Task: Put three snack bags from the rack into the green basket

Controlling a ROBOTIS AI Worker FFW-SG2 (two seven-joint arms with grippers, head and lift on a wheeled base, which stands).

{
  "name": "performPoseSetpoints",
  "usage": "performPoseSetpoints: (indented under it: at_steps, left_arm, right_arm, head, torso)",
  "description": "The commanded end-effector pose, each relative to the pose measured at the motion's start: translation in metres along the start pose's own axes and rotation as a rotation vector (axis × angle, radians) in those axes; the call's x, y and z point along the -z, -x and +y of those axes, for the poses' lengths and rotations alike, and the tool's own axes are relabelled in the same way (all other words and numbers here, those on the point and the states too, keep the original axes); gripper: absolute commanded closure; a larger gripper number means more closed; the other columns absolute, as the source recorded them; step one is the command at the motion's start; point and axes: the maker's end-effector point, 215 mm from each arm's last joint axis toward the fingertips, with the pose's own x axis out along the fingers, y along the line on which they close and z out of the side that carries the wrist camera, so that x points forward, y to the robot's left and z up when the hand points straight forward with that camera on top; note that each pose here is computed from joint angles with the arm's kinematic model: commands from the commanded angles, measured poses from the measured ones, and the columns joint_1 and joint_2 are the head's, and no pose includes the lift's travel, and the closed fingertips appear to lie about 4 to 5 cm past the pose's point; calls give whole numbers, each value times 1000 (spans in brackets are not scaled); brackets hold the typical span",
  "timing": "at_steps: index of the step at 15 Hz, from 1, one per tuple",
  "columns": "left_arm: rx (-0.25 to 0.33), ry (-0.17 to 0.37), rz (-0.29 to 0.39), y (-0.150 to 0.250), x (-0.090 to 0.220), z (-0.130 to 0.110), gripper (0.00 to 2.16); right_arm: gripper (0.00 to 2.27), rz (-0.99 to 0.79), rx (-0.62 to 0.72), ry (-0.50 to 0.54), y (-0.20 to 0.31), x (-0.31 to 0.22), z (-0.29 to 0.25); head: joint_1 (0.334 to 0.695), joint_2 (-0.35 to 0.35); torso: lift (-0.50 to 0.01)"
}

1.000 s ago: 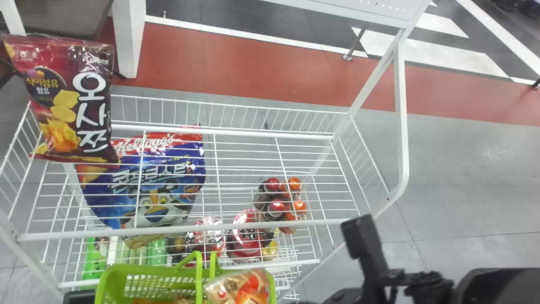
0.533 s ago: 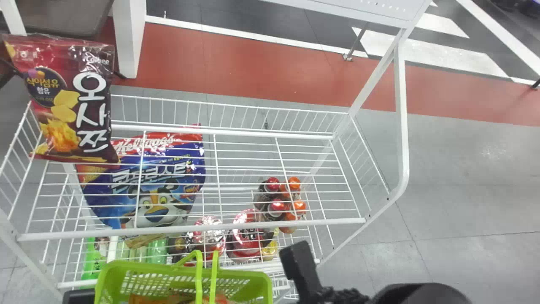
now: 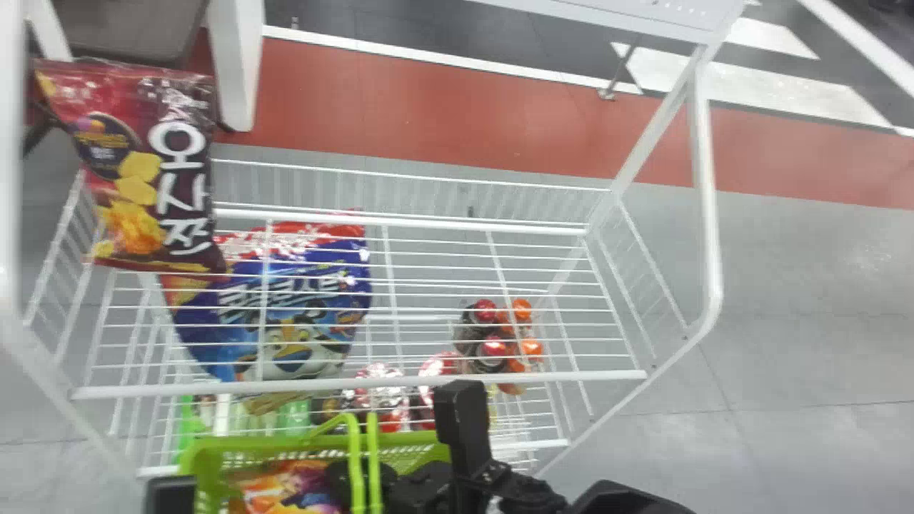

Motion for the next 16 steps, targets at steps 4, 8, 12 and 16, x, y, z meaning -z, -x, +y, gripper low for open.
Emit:
performPoseSetpoints:
  at_steps: [4, 8, 12, 16]
  left_arm:
    - [1, 1, -8, 1, -4, 2, 1862]
    - [6, -2, -5, -1, -5, 1, 1865]
    - [9, 4, -5, 0, -4, 1, 1862]
    - [10, 9, -3, -1, -3, 3, 1865]
  right_arm:
    - [-1, 90, 34, 35, 39, 34, -10]
    - [33, 36, 192, 86, 75, 11, -48]
    - [36, -185, 238, 151, 107, -61, -52]
    - [63, -432, 294, 298, 126, -124, -12]
  head:
    - [695, -254]
    - [695, -350]
    - [695, -350]
    - [695, -350]
  torso:
    - [0]
    - [0]
    - [0]
    - [0]
